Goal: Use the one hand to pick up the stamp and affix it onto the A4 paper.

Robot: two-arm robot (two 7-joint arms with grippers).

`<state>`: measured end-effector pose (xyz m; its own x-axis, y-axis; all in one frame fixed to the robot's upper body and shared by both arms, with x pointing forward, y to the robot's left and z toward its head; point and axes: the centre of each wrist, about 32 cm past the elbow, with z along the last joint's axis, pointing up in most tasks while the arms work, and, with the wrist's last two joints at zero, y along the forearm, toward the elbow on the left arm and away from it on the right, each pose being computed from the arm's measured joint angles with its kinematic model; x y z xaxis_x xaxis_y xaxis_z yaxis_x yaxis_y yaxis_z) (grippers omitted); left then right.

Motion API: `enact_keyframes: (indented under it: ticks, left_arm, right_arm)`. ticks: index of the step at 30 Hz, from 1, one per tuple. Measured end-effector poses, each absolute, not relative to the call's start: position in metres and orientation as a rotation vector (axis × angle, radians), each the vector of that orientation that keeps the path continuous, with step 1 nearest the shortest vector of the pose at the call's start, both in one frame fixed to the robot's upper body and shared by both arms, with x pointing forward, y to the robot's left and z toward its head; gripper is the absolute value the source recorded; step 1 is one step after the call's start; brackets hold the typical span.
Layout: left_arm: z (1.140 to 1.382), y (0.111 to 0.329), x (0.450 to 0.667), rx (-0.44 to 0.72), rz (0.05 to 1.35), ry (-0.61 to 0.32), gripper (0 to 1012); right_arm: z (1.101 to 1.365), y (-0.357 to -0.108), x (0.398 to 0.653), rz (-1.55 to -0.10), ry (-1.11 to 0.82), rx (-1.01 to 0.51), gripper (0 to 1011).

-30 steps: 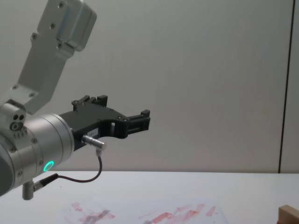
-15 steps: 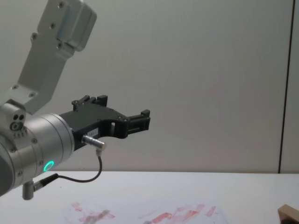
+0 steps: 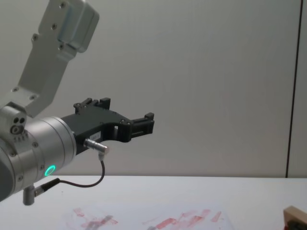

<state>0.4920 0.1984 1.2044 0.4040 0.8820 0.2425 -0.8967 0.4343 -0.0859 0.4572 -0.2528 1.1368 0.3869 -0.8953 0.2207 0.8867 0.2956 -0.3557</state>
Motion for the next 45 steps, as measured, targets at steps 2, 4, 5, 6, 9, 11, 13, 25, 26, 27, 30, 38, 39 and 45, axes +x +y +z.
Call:
enact_keyframes:
  ticks: [2,4,5,6,9,11,13,25,26,27,30,38,39,45]
  left_arm:
    - [1.204,0.198,0.492,0.061,1.124,-0.268,1002]
    - [1.204,0.198,0.492,0.061,1.124,-0.268,1002]
    - [1.204,0.198,0.492,0.061,1.124,-0.268,1002]
    - [1.204,0.198,0.492,0.061,1.124,-0.268,1002]
    - [1.204,0.198,0.492,0.061,1.124,-0.268,1002]
    - [1.204,0.198,0.492,0.061,1.124,-0.268,1003]
    - [1.204,0.198,0.492,0.061,1.124,-0.268,1002]
    - [1.204,0.198,0.492,0.061,1.124,-0.268,1003]
    - [1.204,0.198,0.492,0.061,1.124,-0.268,1002]
    - [1.204,0.198,0.492,0.061,1.124,-0.268,1002]
    - [1.204,0.198,0.492,0.061,1.124,-0.268,1003]
    - [1.204,0.198,0.492,0.061,1.124,-0.268,1002]
    - [1.204,0.198,0.492,0.061,1.124,-0.268,1003]
    - [1.204,0.198,0.492,0.061,1.124,-0.268,1002]
  right_arm:
    - [1.138,-0.252,0.459,-1.186,0.015,-0.443,224]
    - [1.14,-0.251,0.46,-1.186,0.007,-0.423,224]
    - [1.141,-0.25,0.461,-1.187,0.006,-0.417,224]
    - [1.141,-0.25,0.462,-1.187,0.004,-0.41,223]
    - [1.145,-0.248,0.465,-1.188,-0.004,-0.382,224]
    - [1.147,-0.248,0.466,-1.189,-0.007,-0.37,224]
    - [1.15,-0.246,0.468,-1.19,-0.012,-0.35,223]
    - [1.162,-0.235,0.475,-1.126,-0.01,-0.284,224]
    - [1.163,-0.233,0.476,-1.111,-0.008,-0.28,224]
    - [1.163,-0.233,0.476,-1.103,-0.006,-0.28,224]
    - [1.164,-0.228,0.477,-1.065,0.0,-0.276,224]
    - [1.166,-0.217,0.481,-0.948,0.013,-0.301,224]
    - [1.166,-0.216,0.481,-0.938,0.013,-0.307,224]
    - [1.163,-0.211,0.484,-0.867,0.012,-0.369,224]
